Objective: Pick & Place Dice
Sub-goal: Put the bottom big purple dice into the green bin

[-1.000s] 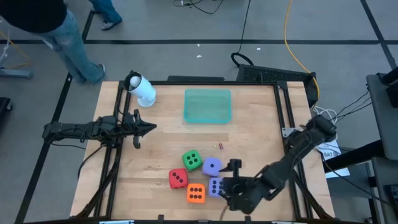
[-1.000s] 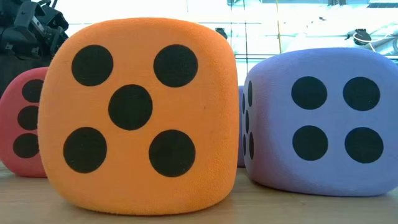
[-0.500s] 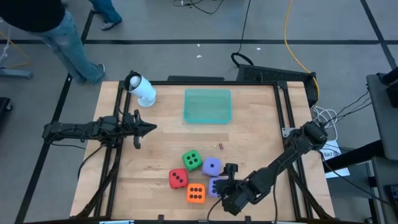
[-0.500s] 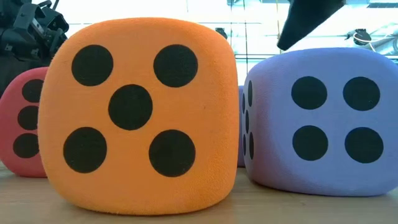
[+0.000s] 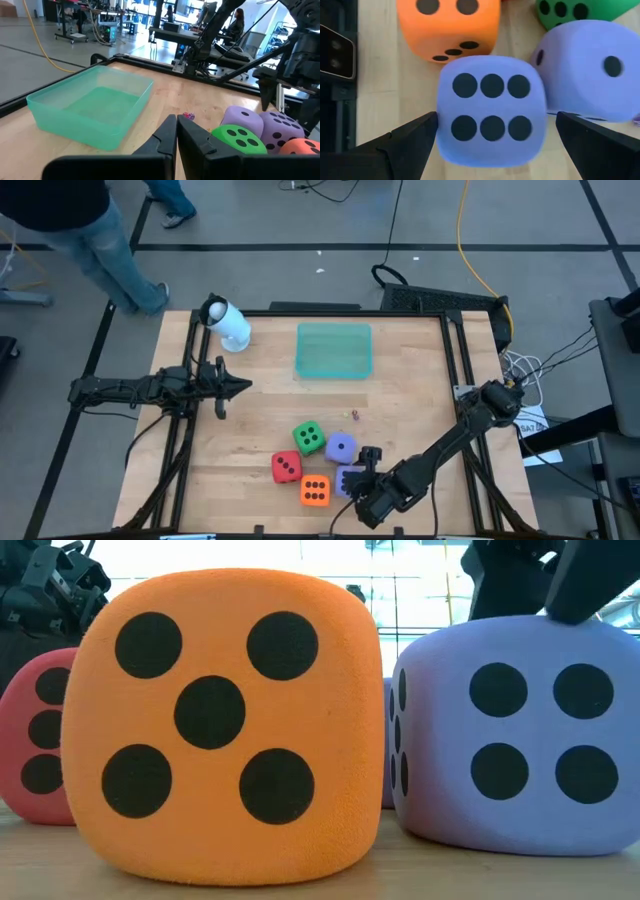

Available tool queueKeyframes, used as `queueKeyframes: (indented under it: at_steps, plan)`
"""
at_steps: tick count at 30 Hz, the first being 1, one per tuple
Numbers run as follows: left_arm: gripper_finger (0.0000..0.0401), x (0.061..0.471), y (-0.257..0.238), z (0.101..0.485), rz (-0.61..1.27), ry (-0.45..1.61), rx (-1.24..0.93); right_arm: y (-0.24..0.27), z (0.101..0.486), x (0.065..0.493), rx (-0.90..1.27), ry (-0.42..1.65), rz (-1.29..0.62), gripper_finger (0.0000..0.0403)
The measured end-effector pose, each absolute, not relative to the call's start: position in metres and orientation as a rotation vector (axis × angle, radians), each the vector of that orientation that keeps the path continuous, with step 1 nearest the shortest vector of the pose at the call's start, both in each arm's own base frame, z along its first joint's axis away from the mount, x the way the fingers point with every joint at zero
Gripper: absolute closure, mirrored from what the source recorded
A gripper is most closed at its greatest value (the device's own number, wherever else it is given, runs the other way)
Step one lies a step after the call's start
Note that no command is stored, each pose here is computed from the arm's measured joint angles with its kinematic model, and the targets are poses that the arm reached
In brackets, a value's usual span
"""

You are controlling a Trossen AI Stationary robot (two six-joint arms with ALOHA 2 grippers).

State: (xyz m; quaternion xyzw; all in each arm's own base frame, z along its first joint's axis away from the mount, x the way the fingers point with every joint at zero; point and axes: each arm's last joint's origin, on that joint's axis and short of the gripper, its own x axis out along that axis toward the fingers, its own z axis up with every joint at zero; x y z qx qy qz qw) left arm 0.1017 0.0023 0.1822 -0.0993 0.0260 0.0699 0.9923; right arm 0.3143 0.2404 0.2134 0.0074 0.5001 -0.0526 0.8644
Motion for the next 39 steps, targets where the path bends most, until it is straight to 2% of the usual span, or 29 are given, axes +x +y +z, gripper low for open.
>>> queueKeyframes:
  at_steps: [19,31,39]
  plan:
    - [0.0380,0.102,0.002,0.182,0.140,0.052,-0.200,0.236,0.212,0.317,0.058,1.096,-0.074,0.0003]
    - [0.0380,0.102,0.002,0.182,0.140,0.053,-0.199,0.223,0.183,0.319,0.119,1.138,-0.033,0.0003]
    - [0.0380,0.102,0.002,0.182,0.140,0.053,-0.198,0.220,0.169,0.316,0.081,1.145,0.014,0.0006]
